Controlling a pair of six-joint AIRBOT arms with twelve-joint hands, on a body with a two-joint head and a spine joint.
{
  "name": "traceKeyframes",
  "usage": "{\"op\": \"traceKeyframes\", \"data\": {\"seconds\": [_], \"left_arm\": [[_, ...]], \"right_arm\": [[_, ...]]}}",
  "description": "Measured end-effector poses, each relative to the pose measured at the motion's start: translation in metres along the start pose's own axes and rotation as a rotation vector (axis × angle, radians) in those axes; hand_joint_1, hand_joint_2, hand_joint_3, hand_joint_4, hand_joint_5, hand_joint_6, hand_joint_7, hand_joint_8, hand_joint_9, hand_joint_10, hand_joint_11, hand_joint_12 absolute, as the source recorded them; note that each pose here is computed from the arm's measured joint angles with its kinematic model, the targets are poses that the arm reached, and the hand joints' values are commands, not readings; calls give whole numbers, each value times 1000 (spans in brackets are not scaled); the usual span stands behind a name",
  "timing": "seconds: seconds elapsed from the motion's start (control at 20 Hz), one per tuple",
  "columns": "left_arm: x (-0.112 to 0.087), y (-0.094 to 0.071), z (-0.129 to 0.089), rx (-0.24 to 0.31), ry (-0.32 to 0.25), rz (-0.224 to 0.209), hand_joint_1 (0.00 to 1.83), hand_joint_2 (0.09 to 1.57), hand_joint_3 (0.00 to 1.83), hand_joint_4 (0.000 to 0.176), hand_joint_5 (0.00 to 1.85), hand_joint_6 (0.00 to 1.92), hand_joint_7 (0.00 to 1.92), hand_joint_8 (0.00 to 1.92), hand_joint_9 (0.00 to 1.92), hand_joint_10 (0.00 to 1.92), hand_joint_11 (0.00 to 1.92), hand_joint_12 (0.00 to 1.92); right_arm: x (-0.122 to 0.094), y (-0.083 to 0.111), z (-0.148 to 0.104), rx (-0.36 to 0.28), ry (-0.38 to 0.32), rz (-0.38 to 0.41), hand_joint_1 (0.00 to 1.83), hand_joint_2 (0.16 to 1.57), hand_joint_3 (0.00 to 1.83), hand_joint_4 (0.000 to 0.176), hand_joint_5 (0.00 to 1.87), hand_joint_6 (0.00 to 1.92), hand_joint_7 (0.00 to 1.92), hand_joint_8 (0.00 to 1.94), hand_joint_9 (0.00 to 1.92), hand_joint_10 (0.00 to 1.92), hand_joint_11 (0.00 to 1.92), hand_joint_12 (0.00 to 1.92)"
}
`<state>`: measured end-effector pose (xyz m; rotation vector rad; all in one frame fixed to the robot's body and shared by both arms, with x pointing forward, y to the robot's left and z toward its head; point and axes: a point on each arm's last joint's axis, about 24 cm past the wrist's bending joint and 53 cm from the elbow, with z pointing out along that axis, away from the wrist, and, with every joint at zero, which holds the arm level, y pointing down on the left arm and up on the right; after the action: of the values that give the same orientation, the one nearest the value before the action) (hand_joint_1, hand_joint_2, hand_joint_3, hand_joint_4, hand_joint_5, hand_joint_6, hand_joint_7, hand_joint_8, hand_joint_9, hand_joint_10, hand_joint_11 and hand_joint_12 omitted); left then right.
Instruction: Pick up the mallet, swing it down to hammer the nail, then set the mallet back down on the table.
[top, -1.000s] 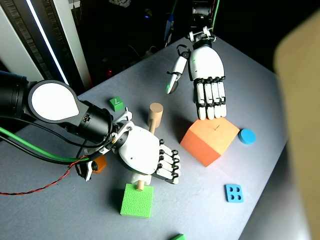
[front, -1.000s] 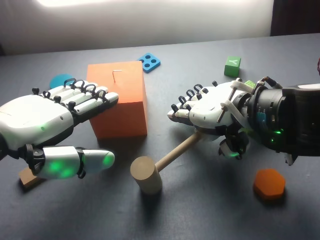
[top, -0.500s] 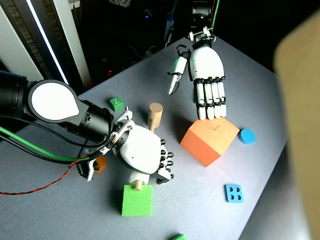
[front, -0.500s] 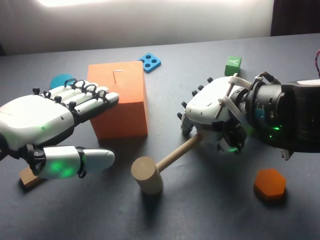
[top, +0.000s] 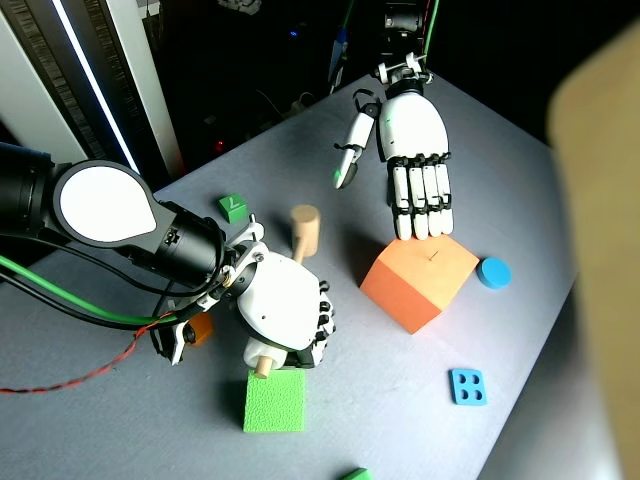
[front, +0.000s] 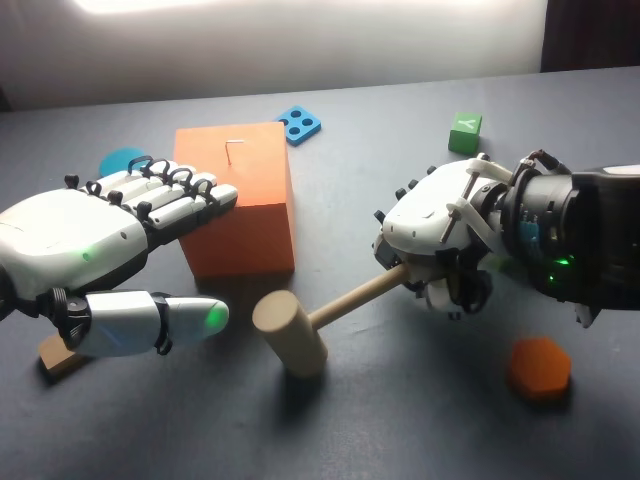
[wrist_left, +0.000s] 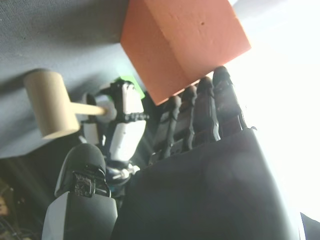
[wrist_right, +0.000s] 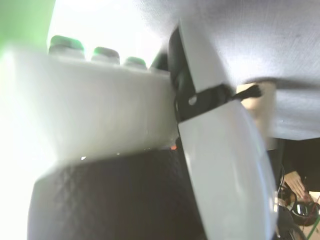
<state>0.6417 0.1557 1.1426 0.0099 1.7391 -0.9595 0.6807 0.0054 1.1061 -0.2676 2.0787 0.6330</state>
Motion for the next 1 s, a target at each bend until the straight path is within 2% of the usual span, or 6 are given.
{"op": "traceKeyframes", "data": {"seconds": [0.1, 0.25, 0.55, 0.75, 0.85, 1.0], "left_arm": [[0, 0, 0, 0, 0, 0, 0, 1235, 1, 0, 67, 8, 50, 8, 25, 7, 0, 0], [0, 0, 0, 0, 0, 0, 0, 1227, 0, 0, 70, 7, 69, 12, 44, 12, 4, 2], [-1, -1, 0, 2, -3, 0, 0, 1242, 4, 0, 66, 1, 54, 1, 30, 1, 0, 0], [-1, -1, 0, 2, -3, 0, 0, 1234, 0, 0, 90, 10, 83, 12, 51, 10, 0, 0], [-1, -1, 0, 2, -3, 0, 0, 1240, 2, 0, 69, 1, 59, 2, 30, 1, 0, 0], [-1, -1, 0, 3, -3, 0, 0, 1234, 0, 0, 63, 0, 59, 2, 36, 4, 0, 0]], "right_arm": [[-2, 7, -3, -18, -3, 5, 779, 1332, 3, 0, 636, 1849, 1225, 1941, 1473, 1921, 1674, 1921], [-5, 15, -10, -41, -9, 6, 482, 1433, 16, 0, 1134, 1920, 1419, 1941, 1581, 1921, 1742, 1921], [-15, -3, -36, 15, -32, -20, 498, 1536, 6, 0, 1212, 1921, 1483, 1941, 1580, 1921, 1742, 1921], [-34, -23, -61, 46, -74, 63, 501, 1549, 1, 0, 1185, 1921, 1466, 1941, 1585, 1921, 1746, 1921], [-61, -34, -73, 57, -147, 124, 485, 1552, 1, 0, 1188, 1921, 1476, 1941, 1595, 1921, 1752, 1921], [-105, -37, -91, 42, -323, 37, 464, 1564, 4, 0, 1174, 1921, 1473, 1941, 1597, 1921, 1755, 1921]]}}
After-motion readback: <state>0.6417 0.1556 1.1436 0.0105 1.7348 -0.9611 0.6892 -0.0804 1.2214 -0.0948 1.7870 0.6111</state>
